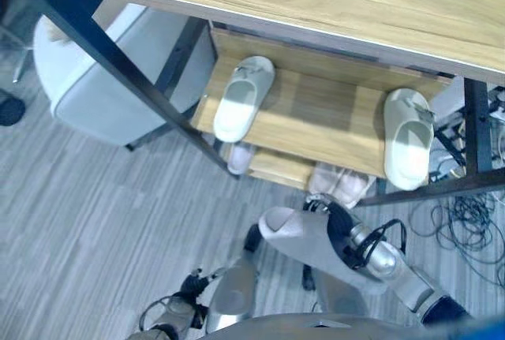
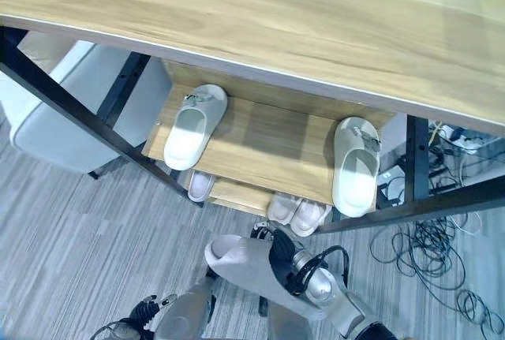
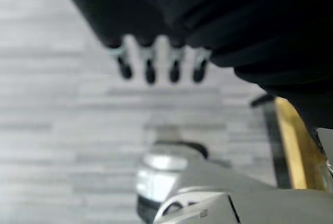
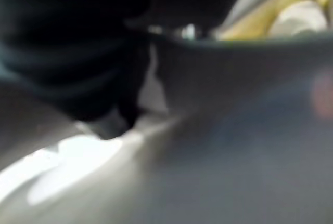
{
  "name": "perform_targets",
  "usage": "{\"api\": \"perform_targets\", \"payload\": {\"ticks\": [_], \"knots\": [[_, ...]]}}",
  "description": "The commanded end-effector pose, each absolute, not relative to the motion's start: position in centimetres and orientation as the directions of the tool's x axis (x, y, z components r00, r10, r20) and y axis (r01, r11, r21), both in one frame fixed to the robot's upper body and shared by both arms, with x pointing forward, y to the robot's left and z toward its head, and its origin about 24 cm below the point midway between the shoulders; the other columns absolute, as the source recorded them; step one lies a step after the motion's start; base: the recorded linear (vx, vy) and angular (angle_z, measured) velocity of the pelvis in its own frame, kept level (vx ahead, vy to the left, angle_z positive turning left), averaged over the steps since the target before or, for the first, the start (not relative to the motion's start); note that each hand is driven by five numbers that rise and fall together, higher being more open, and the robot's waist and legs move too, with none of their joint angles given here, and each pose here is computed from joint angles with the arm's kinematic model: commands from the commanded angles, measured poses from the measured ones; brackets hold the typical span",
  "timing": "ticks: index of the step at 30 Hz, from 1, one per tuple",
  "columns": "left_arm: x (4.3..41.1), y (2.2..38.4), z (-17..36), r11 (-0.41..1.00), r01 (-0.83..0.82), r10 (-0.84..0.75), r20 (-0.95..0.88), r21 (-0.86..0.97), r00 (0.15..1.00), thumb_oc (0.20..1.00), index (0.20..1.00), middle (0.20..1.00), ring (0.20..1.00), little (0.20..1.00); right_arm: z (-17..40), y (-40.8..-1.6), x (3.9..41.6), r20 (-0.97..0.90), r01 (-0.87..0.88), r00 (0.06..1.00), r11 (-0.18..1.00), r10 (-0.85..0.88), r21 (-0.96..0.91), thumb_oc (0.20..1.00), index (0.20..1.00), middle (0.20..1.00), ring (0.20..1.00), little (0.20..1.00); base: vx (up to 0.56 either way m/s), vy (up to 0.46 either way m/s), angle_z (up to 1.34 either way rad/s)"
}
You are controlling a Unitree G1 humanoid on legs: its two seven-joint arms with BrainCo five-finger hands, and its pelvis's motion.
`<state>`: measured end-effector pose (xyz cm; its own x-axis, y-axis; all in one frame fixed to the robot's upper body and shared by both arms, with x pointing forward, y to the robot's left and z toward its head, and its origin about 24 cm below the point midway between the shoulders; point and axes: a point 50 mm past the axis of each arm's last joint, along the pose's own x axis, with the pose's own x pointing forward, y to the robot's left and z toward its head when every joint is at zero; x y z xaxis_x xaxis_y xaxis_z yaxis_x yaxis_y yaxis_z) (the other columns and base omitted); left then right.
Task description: Arrange the slippers neatly on the shoe rack.
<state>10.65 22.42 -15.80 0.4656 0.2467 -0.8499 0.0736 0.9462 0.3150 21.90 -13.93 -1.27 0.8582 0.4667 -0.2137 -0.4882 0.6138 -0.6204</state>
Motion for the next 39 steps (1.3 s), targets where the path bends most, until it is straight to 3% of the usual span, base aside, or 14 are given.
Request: {"api": "perform_targets", "payload": {"ticks": [1,9,19,26,34,35,39], "knots": [[11.1,21.2,-15.8,0.957,0.037,0.233,-0.839,0.288,0.492,1.0,1.0,1.0,1.0,1.0,1.9,-13.9,22.8,-0.057,-0.396,0.869,0.621,0.491,-0.677,0.2,0.2,0.2,0.2,0.2,0.01,-0.078,0.88],[10.9,21.8,-15.8,0.927,0.152,0.234,-0.846,0.343,0.48,1.0,1.0,1.0,1.0,1.0,-0.3,-16.8,22.3,-0.149,-0.349,0.926,0.634,0.347,-0.691,0.2,0.2,0.2,0.2,0.2,0.04,0.09,0.64],[12.7,22.3,-15.3,0.907,0.186,0.239,-0.825,0.378,0.512,1.0,1.0,1.0,1.0,1.0,-2.8,-17.0,23.3,-0.246,-0.364,0.93,0.599,0.272,-0.713,0.2,0.2,0.2,0.2,0.2,0.05,0.164,-0.08],[14.6,22.4,-14.5,0.915,0.144,0.236,-0.79,0.376,0.566,1.0,1.0,1.0,1.0,1.0,-2.5,-18.5,24.6,-0.226,-0.276,0.96,0.696,0.165,-0.663,0.2,0.2,0.2,0.2,0.2,0.0,0.025,-0.12],[13.2,22.4,-15.0,0.919,0.175,0.214,-0.821,0.353,0.53,1.0,1.0,1.0,1.0,1.0,-2.5,-18.7,23.6,-0.239,-0.283,0.954,0.798,0.179,-0.532,0.2,0.2,0.2,0.2,0.2,0.02,-0.031,0.0],[5.7,24.1,-16.6,0.945,0.15,0.237,-0.925,0.29,0.297,1.0,1.0,1.0,1.0,1.0,-8.1,-24.5,17.9,-0.508,0.077,0.86,0.997,-0.052,0.028,0.2,0.2,0.2,0.2,0.2,0.03,-0.047,0.04],[6.3,23.7,-16.6,0.946,0.164,0.218,-0.922,0.28,0.321,1.0,1.0,1.0,1.0,1.0,-7.8,-24.6,18.0,-0.499,0.064,0.866,0.998,-0.043,0.026,0.2,0.2,0.2,0.2,0.2,0.04,-0.021,0.13]]}}
